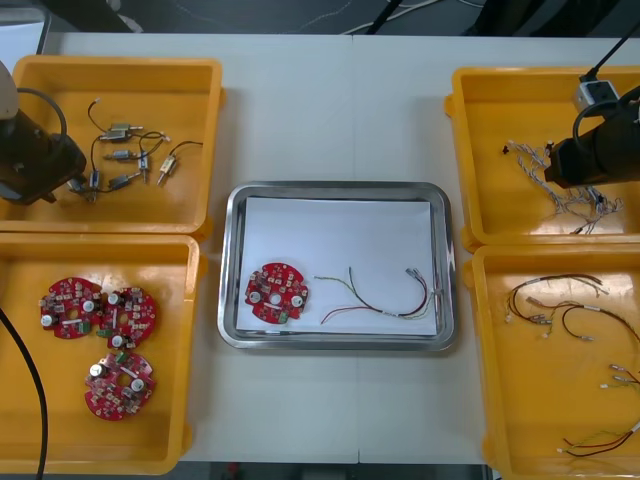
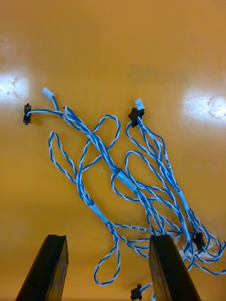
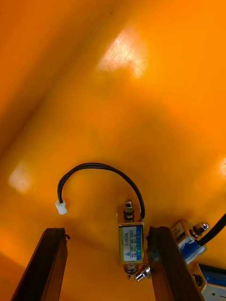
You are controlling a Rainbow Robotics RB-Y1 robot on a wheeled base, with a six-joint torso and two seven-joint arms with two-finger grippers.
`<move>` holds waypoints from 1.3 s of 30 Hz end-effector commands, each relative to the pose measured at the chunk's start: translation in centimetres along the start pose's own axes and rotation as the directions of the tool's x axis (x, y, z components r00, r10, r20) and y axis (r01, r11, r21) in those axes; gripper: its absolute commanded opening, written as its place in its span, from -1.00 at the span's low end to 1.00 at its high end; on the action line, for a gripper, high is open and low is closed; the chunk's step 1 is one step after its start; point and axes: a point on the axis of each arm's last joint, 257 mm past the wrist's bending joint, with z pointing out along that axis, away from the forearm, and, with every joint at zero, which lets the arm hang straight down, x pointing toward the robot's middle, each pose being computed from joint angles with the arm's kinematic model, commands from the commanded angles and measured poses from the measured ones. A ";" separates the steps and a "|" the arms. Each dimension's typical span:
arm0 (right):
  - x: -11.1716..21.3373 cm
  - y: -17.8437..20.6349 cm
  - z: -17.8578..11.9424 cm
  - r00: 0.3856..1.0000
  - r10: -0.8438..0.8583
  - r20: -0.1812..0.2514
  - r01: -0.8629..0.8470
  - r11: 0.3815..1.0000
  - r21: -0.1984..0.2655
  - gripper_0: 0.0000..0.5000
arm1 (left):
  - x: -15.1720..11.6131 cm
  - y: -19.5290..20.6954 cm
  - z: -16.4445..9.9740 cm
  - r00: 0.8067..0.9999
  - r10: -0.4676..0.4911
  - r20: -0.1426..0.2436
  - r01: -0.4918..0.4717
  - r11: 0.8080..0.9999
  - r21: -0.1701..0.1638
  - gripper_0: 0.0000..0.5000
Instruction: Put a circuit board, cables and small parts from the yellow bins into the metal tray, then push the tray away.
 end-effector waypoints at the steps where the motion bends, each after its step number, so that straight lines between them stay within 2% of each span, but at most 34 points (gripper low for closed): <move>1: -3.5 -1.5 -1.3 0.994 -0.090 0.057 0.088 0.995 0.048 1.00 | 0.2 0.3 0.7 0.999 0.035 0.004 -0.035 0.999 0.003 1.00; 12: -5.2 -2.6 0.3 0.991 -0.097 0.087 0.092 0.994 0.067 1.00 | 0.6 0.0 0.9 0.999 0.039 0.000 -0.039 0.999 0.001 1.00; 17: -4.9 -2.7 0.5 0.992 -0.097 0.079 0.092 0.994 0.066 1.00 | 0.7 0.1 0.9 0.999 0.038 -0.003 -0.038 0.999 -0.003 1.00; 19: -4.5 -2.6 0.6 0.993 -0.102 0.061 0.098 0.993 0.064 1.00 | 0.7 0.1 1.0 0.999 0.039 -0.003 -0.039 0.999 -0.004 1.00; 22: -4.1 -2.3 0.6 0.993 -0.109 0.043 0.107 0.993 0.054 1.00 | 0.8 0.0 1.0 0.999 0.040 -0.007 -0.040 0.999 -0.006 0.71; 23: -3.8 -2.2 0.6 0.993 -0.112 0.034 0.111 0.993 0.049 1.00 | 0.9 0.1 1.0 0.999 0.042 -0.008 -0.042 0.999 -0.007 0.54; 24: -3.8 -2.2 0.6 0.993 -0.112 0.034 0.111 0.993 0.049 1.00 | 0.9 0.1 1.0 0.999 0.042 -0.008 -0.042 0.999 -0.007 0.54; 25: -3.3 -1.9 0.7 0.993 -0.121 0.014 0.120 0.992 0.041 1.00 | 0.9 0.1 1.0 0.999 0.040 -0.007 -0.040 0.999 -0.008 0.40; 30: -2.3 -1.2 1.3 0.988 -0.153 -0.019 0.153 0.988 0.035 1.00 | 0.9 0.1 1.0 0.999 0.040 -0.009 -0.040 0.999 -0.009 0.09; 32: -2.1 -0.9 1.5 0.986 -0.162 -0.026 0.163 0.986 0.034 1.00 | 0.9 0.1 1.0 0.999 0.040 -0.009 -0.040 0.999 -0.009 -0.21; 36: -1.8 -0.6 1.9 0.983 -0.178 -0.038 0.179 0.983 0.036 1.00 | 0.9 0.1 1.0 0.999 0.042 -0.009 -0.042 0.999 -0.009 -0.60; 38: -1.3 -0.6 2.3 0.983 -0.176 -0.049 0.178 0.984 0.032 1.00 | 0.9 0.2 1.0 0.999 0.040 -0.010 -0.040 0.999 -0.010 -0.98; 39: -1.2 -0.5 2.4 0.983 -0.176 -0.052 0.177 0.984 0.029 1.00 | 0.9 0.1 1.0 0.999 0.040 -0.009 -0.040 0.999 -0.009 -1.00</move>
